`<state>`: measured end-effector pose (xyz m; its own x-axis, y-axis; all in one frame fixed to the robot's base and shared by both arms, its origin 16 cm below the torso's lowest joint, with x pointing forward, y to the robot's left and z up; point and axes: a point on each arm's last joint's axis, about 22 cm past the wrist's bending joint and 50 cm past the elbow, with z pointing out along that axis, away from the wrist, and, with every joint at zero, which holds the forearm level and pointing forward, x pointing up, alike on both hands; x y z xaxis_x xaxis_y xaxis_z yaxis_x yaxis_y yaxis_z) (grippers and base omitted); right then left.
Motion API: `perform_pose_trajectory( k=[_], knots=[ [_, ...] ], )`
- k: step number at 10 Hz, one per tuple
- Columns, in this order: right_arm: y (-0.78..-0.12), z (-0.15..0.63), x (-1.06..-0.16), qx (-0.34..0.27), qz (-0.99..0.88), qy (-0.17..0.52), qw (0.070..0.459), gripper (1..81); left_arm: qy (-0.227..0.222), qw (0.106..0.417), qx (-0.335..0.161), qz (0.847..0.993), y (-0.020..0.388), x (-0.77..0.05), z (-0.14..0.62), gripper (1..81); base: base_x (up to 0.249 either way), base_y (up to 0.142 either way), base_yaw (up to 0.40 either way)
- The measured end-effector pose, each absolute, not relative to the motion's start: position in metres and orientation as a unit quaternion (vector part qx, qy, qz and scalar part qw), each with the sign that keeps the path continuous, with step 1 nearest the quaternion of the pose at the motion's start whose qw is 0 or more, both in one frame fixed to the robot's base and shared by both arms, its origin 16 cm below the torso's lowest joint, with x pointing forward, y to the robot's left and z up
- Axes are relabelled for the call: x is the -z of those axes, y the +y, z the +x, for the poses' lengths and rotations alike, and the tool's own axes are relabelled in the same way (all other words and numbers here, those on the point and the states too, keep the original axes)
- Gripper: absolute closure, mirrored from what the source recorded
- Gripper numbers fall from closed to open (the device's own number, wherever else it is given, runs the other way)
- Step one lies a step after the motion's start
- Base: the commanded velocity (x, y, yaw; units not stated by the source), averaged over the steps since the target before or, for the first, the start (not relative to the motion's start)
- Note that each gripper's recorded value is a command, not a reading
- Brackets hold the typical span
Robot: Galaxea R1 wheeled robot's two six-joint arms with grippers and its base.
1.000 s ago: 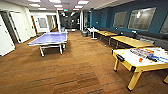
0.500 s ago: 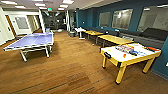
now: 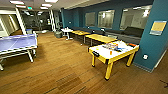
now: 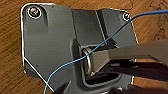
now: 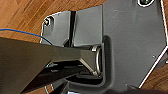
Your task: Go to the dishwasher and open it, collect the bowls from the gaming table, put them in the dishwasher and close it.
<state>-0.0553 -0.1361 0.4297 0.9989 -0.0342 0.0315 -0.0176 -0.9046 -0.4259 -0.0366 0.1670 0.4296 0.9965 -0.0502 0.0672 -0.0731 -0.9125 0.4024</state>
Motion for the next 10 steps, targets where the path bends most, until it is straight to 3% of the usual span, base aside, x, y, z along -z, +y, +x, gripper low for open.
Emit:
perform_pose_trajectory(
  k=[4, 10],
  knots=[
    [-0.1358, -0.0553, -0.4297, 0.019, -0.976, 0.013, 0.218, 1.0, -0.032, 0.206, -0.029, 0.978, 0.1675, -0.4295, -0.0352, 1.0, 0.000, 0.000, -0.321],
    [-0.1345, -0.0535, -0.4298, 0.020, -0.975, 0.013, 0.219, 1.0, -0.035, 0.207, -0.029, 0.977, 0.1672, -0.4296, -0.0364, 1.0, -0.012, 0.000, -0.018]
  ],
)
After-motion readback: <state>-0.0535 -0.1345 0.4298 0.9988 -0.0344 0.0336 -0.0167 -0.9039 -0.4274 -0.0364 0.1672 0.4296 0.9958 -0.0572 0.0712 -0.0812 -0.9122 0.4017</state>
